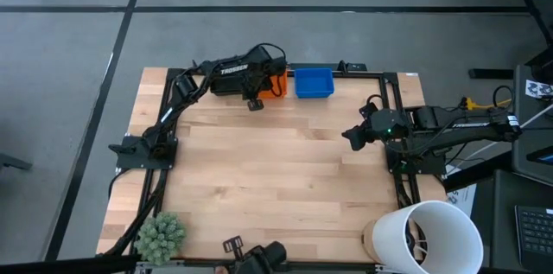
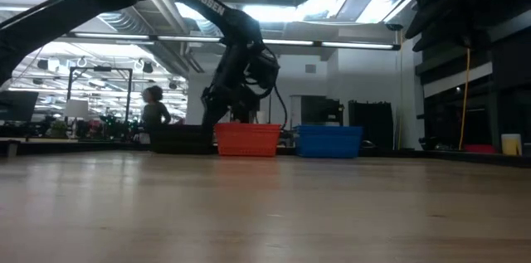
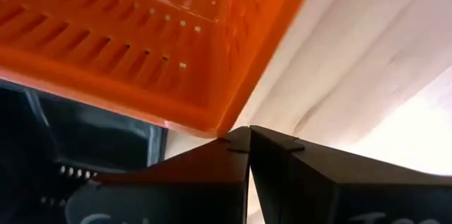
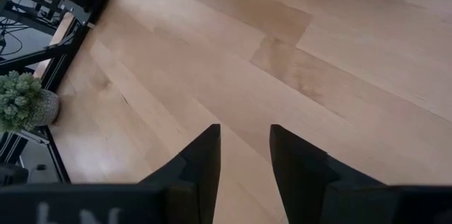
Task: Stack baskets by color
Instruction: Adjust the stacked orange bins, then return to Home Position
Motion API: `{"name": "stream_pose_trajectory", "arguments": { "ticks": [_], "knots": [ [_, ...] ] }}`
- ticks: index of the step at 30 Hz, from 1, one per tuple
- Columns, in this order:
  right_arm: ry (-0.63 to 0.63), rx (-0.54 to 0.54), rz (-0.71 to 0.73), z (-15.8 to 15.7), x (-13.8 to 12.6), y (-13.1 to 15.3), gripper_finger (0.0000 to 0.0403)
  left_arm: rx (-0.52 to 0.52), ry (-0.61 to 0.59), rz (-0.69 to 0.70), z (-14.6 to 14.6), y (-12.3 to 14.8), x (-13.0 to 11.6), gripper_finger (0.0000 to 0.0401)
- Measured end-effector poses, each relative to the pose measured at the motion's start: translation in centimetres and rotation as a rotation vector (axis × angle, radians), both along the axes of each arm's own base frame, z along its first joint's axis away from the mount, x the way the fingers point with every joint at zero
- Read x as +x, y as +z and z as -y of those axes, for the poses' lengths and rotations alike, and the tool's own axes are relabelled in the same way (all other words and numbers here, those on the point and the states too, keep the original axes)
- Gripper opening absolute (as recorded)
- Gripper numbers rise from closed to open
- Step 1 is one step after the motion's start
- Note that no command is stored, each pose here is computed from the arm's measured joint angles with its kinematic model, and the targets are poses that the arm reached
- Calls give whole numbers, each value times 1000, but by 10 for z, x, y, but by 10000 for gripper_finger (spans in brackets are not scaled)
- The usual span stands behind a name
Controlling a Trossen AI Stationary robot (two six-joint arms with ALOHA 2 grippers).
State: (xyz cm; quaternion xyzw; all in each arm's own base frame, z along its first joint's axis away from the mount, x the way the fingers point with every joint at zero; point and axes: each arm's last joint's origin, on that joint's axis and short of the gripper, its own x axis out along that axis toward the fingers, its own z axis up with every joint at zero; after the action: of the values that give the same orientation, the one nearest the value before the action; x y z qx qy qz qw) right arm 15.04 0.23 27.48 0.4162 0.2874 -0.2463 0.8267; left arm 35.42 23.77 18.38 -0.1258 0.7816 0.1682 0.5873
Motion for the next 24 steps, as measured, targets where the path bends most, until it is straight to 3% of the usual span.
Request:
{"name": "stream_pose_trajectory", "arguments": {
  "ticks": [9,15,20,24],
  "knots": [
    [-1,3,1,0,0,0,122,62,-2,91,-6,14,9,0],
    [3,7,0,0,0,0,122,48,25,57,-1,26,8,0],
    [17,28,1,-1,0,0,122,51,54,139,11,60,11,0],
    [69,-4,-9,-1,0,0,122,109,24,267,31,111,5,0]
  ]
}}
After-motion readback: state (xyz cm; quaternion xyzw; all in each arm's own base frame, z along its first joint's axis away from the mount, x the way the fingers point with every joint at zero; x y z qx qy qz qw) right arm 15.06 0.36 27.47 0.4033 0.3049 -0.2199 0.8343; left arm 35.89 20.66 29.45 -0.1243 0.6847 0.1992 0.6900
